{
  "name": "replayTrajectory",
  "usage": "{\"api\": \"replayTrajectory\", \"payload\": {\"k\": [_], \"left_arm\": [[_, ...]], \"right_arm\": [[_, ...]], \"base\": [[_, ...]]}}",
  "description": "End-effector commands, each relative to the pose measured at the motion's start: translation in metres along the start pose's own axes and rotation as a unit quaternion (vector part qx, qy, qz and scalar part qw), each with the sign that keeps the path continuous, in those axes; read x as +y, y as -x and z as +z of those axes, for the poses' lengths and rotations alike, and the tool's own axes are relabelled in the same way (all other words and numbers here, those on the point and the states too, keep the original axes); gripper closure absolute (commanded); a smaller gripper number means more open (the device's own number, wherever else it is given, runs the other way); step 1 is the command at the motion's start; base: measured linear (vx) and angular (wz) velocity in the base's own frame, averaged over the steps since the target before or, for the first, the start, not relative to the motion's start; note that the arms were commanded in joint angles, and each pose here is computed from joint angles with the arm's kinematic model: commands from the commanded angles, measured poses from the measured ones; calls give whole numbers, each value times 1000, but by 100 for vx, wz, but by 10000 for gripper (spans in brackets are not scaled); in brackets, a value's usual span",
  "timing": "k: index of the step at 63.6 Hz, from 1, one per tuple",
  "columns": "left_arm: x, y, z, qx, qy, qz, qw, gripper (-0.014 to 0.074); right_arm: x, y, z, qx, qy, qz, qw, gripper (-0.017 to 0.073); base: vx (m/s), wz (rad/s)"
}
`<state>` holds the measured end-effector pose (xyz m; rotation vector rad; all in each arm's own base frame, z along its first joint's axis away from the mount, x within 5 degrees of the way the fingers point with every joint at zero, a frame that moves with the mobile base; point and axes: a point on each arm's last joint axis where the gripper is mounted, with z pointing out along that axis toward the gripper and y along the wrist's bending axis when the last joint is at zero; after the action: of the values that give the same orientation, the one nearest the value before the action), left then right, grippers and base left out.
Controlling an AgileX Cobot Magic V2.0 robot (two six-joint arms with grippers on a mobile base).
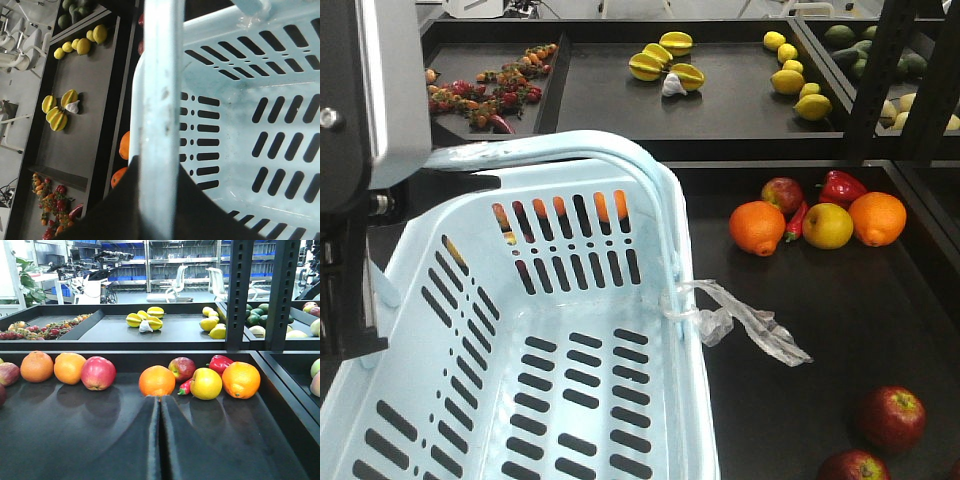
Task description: Pick three apples into basket with both arms
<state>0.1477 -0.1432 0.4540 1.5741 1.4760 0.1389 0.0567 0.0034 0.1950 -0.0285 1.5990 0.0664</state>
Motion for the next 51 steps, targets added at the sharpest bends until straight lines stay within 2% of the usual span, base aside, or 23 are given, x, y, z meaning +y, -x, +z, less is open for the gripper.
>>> {"api": "replayTrajectory", "payload": {"k": [1,51], "left_arm": [[11,10,-14,-48,47,-7,998,600],[11,10,-14,-50,48,-7,998,600]], "right_arm": [[0,3,0,-36,1,-8,999,568],[0,3,0,-36,1,-8,999,568]], "base": [[0,0],[0,0]]}}
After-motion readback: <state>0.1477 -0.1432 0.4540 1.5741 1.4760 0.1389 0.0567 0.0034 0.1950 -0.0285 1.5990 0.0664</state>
